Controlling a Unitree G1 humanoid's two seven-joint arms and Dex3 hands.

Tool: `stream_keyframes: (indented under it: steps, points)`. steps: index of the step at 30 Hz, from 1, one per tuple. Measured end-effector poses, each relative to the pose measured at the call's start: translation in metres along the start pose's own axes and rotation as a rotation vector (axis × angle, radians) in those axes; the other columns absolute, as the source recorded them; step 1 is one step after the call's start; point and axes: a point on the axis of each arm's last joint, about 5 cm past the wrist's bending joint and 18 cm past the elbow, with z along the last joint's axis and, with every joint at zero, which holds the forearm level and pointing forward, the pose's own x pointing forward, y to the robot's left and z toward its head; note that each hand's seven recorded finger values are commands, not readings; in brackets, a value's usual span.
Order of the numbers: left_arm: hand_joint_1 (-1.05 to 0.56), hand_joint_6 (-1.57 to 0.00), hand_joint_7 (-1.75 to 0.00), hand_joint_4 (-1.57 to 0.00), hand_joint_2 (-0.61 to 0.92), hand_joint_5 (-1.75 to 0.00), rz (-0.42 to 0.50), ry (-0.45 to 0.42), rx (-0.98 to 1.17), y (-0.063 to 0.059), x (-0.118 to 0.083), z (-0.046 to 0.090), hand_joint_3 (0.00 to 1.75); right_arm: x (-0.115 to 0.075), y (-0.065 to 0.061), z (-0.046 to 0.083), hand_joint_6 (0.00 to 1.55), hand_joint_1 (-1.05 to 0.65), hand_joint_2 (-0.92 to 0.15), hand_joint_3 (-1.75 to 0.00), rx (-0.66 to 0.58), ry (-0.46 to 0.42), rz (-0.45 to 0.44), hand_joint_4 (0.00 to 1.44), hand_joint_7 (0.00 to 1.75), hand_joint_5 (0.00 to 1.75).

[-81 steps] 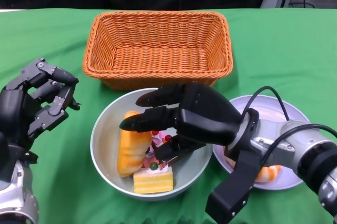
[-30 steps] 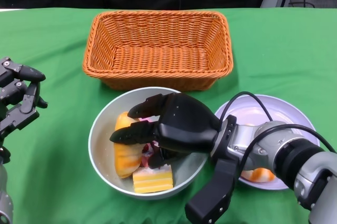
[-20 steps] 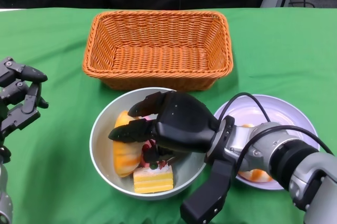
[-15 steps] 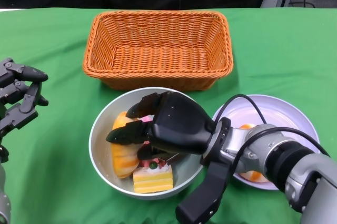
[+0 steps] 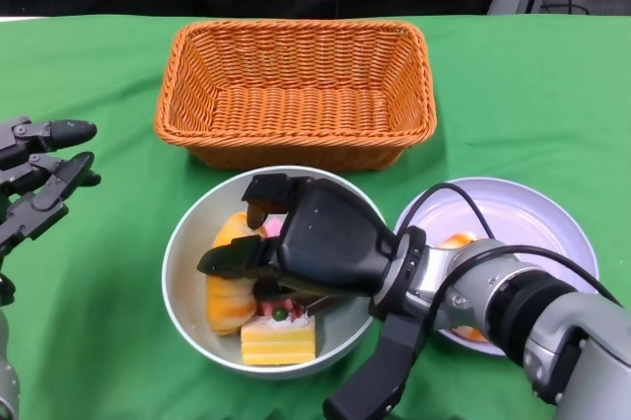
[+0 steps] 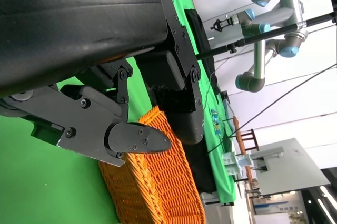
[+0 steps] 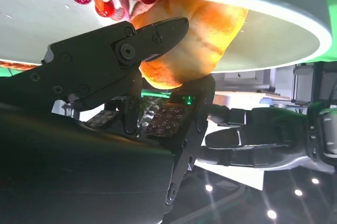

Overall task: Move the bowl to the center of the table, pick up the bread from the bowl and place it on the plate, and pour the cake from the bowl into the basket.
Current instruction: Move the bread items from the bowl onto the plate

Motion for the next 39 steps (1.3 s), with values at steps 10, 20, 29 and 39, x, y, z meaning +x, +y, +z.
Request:
stream_keyframes:
  steps: [10, 20, 29, 39]
  points:
    - [-0.46, -0.97, 0.0, -0.95, 0.92, -0.27, 0.004, 0.007, -0.009, 0.0005, -0.0006, -0.0008, 0.12, 0.0, 0.001, 0.0018, 1.24, -0.37, -0.81, 0.0, 0.023, -0.01, 0.0, 0.9, 0.07, 1.31]
    - [-0.56, -0.93, 0.0, -1.0, 0.92, -0.18, -0.004, 0.017, -0.021, 0.0011, -0.0008, -0.0014, 0.15, -0.0014, 0.0003, 0.0016, 1.11, -0.31, -0.81, 0.0, 0.051, -0.01, -0.017, 0.74, 0.41, 1.63]
    - [-0.53, -0.98, -0.02, -1.04, 0.92, -0.17, -0.006, 0.018, -0.022, 0.0011, -0.0008, -0.0014, 0.15, -0.005, -0.0015, -0.0018, 0.98, -0.3, -0.82, 0.0, 0.053, -0.001, -0.045, 0.74, 0.68, 1.6]
    - [-0.52, -0.99, -0.02, -1.05, 0.92, -0.15, -0.016, 0.024, -0.025, 0.0015, -0.001, -0.0018, 0.17, -0.0095, -0.0041, -0.0056, 0.86, -0.29, -0.84, 0.0, 0.059, -0.001, -0.059, 0.71, 0.95, 1.72]
